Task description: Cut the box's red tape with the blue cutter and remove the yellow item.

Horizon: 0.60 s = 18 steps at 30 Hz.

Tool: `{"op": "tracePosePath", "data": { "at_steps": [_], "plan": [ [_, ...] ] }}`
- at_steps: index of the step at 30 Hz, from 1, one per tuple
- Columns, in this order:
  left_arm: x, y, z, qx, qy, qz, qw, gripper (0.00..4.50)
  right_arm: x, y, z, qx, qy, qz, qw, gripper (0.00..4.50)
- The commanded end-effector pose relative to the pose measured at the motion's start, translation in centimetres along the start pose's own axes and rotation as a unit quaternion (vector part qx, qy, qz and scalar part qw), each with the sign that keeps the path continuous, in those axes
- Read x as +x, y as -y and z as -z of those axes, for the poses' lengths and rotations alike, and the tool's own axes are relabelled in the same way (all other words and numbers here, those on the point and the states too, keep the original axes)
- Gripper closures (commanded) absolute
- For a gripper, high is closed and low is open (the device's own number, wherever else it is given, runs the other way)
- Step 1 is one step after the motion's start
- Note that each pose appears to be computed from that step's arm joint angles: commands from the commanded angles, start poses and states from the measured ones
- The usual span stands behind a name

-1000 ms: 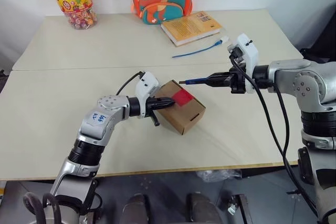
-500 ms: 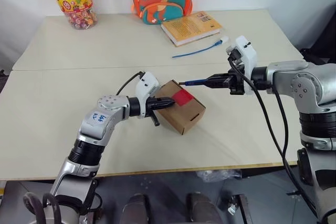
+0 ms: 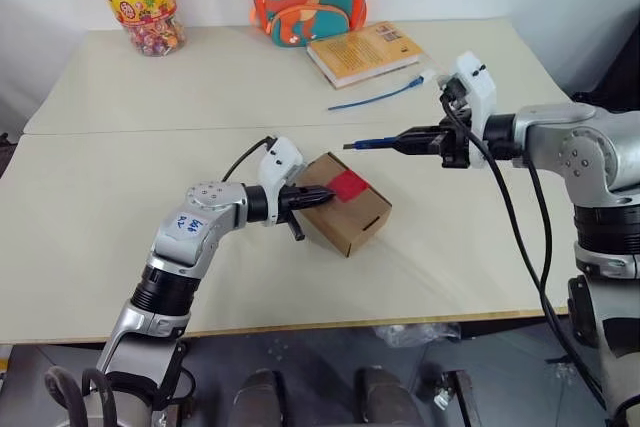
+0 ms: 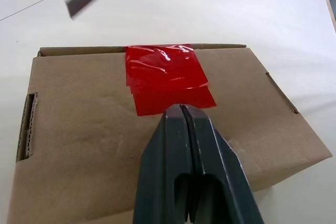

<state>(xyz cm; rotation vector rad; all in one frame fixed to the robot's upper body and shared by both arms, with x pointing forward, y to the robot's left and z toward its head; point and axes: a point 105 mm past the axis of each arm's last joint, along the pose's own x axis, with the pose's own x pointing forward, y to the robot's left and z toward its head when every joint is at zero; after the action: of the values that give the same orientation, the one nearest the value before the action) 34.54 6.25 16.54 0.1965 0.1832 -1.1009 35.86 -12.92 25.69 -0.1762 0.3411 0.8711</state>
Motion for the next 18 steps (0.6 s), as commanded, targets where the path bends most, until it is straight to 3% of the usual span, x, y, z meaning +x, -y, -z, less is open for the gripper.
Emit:
{"op": "tracePosePath", "data": {
  "at_steps": [1,11,18],
  "plan": [
    [0.5,0.5,1.6,-0.018,-0.028,0.012,0.999,4.5,-0.4,-0.5,-0.9,-0.017,0.017,-0.005,1.0,4.34],
    [0.4,0.5,1.6,-0.018,-0.03,0.012,0.999,4.5,0.3,-1.6,1.7,0.001,-0.013,-0.022,1.0,4.34],
    [0.3,0.5,1.6,-0.019,-0.031,0.011,0.999,4.5,0.0,-0.9,1.3,-0.007,-0.009,-0.006,1.0,4.34]
  ]
}}
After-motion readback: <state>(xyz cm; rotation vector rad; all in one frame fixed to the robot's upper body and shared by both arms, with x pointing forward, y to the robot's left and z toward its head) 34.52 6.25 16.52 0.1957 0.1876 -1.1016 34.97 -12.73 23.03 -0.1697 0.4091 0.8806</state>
